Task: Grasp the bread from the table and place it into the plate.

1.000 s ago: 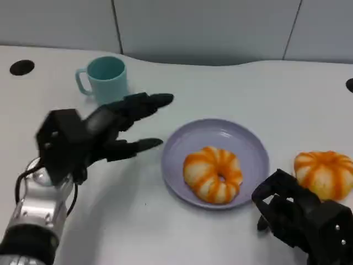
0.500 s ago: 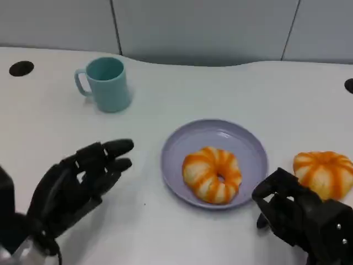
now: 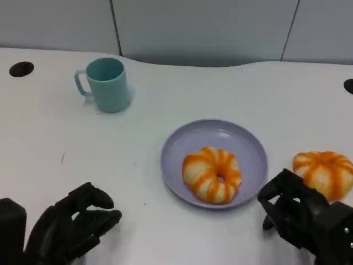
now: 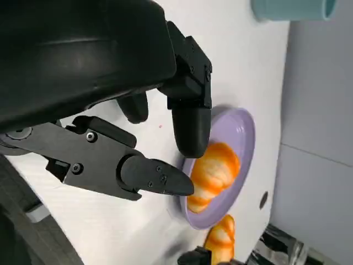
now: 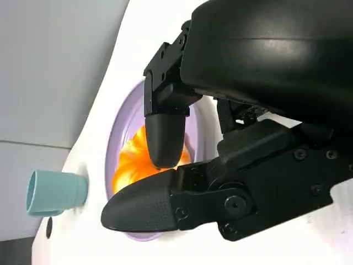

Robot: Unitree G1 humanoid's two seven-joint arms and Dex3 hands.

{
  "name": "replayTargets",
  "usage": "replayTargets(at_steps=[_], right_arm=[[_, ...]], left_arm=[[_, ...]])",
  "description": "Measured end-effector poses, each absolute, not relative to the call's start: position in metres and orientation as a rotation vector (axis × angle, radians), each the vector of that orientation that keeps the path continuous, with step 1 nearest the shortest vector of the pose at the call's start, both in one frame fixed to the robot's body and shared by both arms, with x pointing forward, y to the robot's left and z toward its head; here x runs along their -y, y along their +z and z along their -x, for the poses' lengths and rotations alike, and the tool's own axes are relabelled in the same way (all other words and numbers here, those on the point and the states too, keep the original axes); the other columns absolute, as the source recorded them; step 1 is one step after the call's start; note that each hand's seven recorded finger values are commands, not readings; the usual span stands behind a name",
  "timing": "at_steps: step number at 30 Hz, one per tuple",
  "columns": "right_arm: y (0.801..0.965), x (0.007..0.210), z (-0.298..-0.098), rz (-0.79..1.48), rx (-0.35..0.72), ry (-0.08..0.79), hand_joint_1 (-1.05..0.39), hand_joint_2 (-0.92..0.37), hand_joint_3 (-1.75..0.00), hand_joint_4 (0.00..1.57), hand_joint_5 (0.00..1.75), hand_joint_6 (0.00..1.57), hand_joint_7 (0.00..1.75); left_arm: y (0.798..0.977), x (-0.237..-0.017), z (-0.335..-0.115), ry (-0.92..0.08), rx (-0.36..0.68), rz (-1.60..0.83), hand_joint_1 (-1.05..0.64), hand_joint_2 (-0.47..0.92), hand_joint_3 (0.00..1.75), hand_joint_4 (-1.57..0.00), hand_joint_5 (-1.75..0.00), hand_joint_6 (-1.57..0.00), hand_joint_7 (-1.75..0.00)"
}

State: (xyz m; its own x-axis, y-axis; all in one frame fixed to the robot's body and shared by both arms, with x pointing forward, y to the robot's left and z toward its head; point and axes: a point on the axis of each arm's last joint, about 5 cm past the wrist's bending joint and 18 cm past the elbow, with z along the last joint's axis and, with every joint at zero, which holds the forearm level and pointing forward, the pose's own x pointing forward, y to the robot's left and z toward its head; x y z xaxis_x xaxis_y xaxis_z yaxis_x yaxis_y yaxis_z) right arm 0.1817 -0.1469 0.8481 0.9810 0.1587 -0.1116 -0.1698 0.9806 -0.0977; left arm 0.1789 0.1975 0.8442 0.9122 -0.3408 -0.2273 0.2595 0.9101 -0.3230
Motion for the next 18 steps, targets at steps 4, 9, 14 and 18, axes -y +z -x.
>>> replayTargets(at_steps=[4, 9, 14, 18], right_arm=[[0.8473, 0.1495, -0.1801, 0.104, -0.109, 0.164, -0.25, -0.92, -0.35, 0.59, 1.75, 0.38, 1.75], [0.8466, 0.1505, -0.1798, 0.106, -0.107, 0.158, -0.26, -0.92, -0.34, 0.59, 1.75, 0.39, 1.75], [0.8457, 0.1511, -0.1806, 0.11, -0.089, 0.143, -0.26, -0.92, -0.36, 0.59, 1.75, 0.38, 1.75], [0.8438, 0.1521, -0.1816, 0.112, -0.085, 0.141, -0.27, -0.92, -0.37, 0.57, 1.75, 0.37, 1.75]], left_arm=[[0.8443, -0.1966, -0.1795, -0.31, -0.286, 0.256, -0.3, 0.92, 0.08, -0.6, -1.75, -0.4, -1.75], [0.8434, -0.1964, -0.1824, -0.309, -0.284, 0.253, -0.31, 0.92, 0.06, -0.63, -1.75, -0.41, -1.75], [0.8429, -0.1963, -0.1861, -0.307, -0.281, 0.251, -0.31, 0.92, 0.06, -0.61, -1.75, -0.41, -1.75], [0.8421, -0.1964, -0.1873, -0.306, -0.277, 0.248, -0.3, 0.92, 0.07, -0.61, -1.75, -0.42, -1.75]])
